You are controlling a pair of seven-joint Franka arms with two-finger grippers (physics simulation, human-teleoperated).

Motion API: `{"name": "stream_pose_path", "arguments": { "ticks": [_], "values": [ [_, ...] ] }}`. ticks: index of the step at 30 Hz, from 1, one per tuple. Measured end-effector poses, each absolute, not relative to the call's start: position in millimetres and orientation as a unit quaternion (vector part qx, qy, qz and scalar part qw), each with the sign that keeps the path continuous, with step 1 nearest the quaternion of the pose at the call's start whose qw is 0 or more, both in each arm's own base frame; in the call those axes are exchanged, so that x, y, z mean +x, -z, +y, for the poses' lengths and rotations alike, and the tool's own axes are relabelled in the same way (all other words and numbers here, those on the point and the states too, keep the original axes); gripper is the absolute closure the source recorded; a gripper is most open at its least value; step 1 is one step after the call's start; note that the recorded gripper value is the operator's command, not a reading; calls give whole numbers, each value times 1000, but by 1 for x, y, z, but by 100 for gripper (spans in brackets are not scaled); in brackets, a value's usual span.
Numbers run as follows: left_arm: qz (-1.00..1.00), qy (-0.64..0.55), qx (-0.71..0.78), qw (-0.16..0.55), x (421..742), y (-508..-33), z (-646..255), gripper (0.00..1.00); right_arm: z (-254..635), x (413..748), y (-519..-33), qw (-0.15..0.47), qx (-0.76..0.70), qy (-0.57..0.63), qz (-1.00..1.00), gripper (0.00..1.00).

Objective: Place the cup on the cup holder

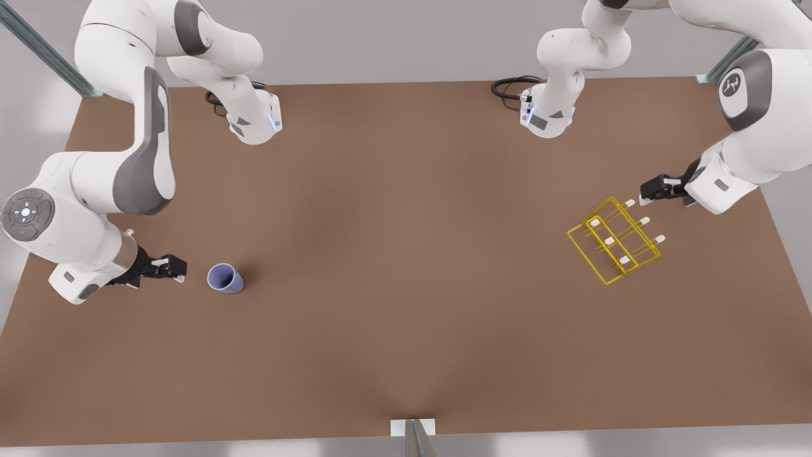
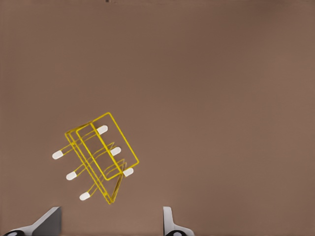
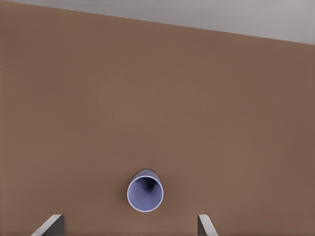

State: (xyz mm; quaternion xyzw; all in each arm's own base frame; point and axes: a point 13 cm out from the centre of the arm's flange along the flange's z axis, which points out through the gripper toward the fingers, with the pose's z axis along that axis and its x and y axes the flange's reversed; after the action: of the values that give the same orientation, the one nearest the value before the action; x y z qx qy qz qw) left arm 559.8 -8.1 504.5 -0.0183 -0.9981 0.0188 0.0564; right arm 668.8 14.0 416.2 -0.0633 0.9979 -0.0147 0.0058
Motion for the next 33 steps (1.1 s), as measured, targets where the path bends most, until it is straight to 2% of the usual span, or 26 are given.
{"name": "stream_pose_path", "arguments": {
  "ticks": [6,10,12,14,15,17,21,23,33],
  "values": [
    [-998,-18,-18,63,565,-494,-10,0,45,663,-402,-11,-83,5,996,0],
    [-997,-16,-16,71,568,-484,-9,0,62,651,-343,-71,-96,8,993,0],
    [-997,-16,-16,74,569,-481,-9,0,70,609,-309,-122,-100,2,987,0],
    [-997,-16,-16,75,569,-480,-9,0,62,541,-272,-158,-97,-3,983,0],
    [-997,-15,-16,75,569,-480,-9,0,57,531,-259,-155,-93,-2,983,0],
    [-997,-15,-16,76,568,-480,-9,0,51,535,-233,-141,-88,2,986,0],
    [-997,-15,-15,77,568,-480,-10,0,36,589,-203,-95,-77,12,992,0],
    [-997,-15,-15,77,568,-479,-9,0,33,603,-201,-79,-76,13,994,0],
    [-996,-15,-18,81,566,-479,-13,0,39,615,-174,-63,-84,16,994,0]
  ]
}}
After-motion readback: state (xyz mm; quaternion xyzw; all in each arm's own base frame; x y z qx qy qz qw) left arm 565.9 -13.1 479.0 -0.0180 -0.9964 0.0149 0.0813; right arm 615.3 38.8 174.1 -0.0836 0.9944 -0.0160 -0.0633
